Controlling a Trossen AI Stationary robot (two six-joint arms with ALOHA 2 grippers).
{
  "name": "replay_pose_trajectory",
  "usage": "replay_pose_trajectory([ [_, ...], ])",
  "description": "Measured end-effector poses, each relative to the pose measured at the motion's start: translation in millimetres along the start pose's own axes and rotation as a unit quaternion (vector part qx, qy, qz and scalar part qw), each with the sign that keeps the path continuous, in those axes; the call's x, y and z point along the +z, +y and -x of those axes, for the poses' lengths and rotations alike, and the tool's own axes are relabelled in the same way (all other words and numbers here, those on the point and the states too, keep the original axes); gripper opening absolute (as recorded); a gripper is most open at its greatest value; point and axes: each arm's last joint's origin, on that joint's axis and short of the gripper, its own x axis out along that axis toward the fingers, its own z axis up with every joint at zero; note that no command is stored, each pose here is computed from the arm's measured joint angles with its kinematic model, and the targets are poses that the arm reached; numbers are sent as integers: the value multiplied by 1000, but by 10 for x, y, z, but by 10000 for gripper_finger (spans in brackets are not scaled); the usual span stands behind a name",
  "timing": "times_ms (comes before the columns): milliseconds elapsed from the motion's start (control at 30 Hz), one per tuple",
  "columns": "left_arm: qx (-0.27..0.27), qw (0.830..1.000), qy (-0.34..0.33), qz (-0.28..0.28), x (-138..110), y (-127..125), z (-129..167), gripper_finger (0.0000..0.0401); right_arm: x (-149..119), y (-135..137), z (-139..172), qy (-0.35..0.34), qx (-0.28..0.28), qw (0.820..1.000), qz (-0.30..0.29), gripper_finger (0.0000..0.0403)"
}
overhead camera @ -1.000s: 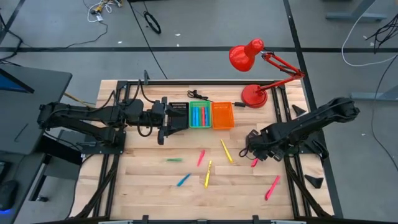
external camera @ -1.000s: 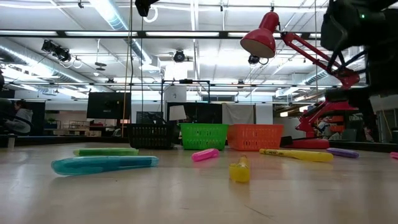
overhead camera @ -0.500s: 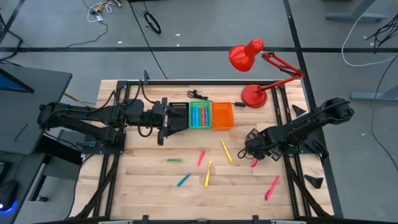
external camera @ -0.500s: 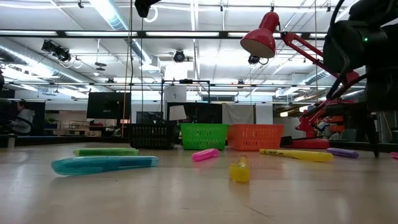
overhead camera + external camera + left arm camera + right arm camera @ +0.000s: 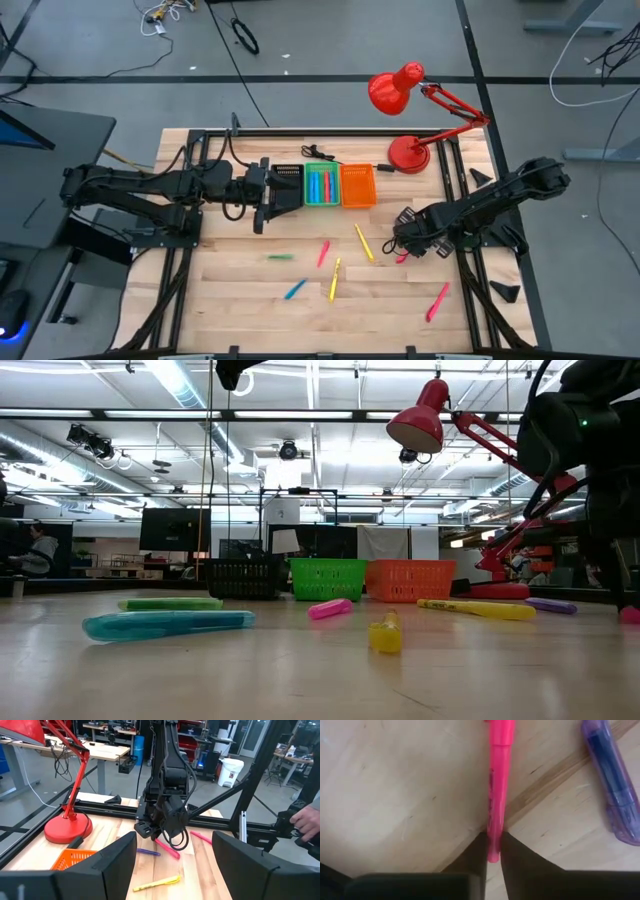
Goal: Pick & Place Markers
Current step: Put the top large pink pen into the black bin
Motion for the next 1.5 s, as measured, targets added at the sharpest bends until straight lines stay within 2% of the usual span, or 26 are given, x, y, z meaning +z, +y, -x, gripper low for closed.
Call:
replay_pose_trajectory([
  [133,0,1000,0,0,0,0,0,264,13,-7,30,-2,5,1000,0,10],
  [433,0,1000,-1,-3,2,1,0,264,100,-63,296,-5,22,999,-26,12],
  [633,3,1000,-2,-4,3,4,0,264,174,-124,616,-10,22,999,-41,11],
  [867,8,1000,-3,-5,4,7,0,264,328,-236,1070,-81,3,992,-99,10],
  [1033,8,1000,-3,-4,4,7,0,264,422,-301,1341,-142,-9,979,-147,10],
  [1233,8,1000,-3,-4,4,7,0,264,531,-367,1589,-226,-15,957,-178,10],
  [1333,8,1000,-3,-4,4,7,0,264,611,-420,1681,-282,-28,940,-192,10],
  [1500,8,1000,-3,-4,4,7,0,264,760,-521,1830,-389,-62,897,-199,6],
])
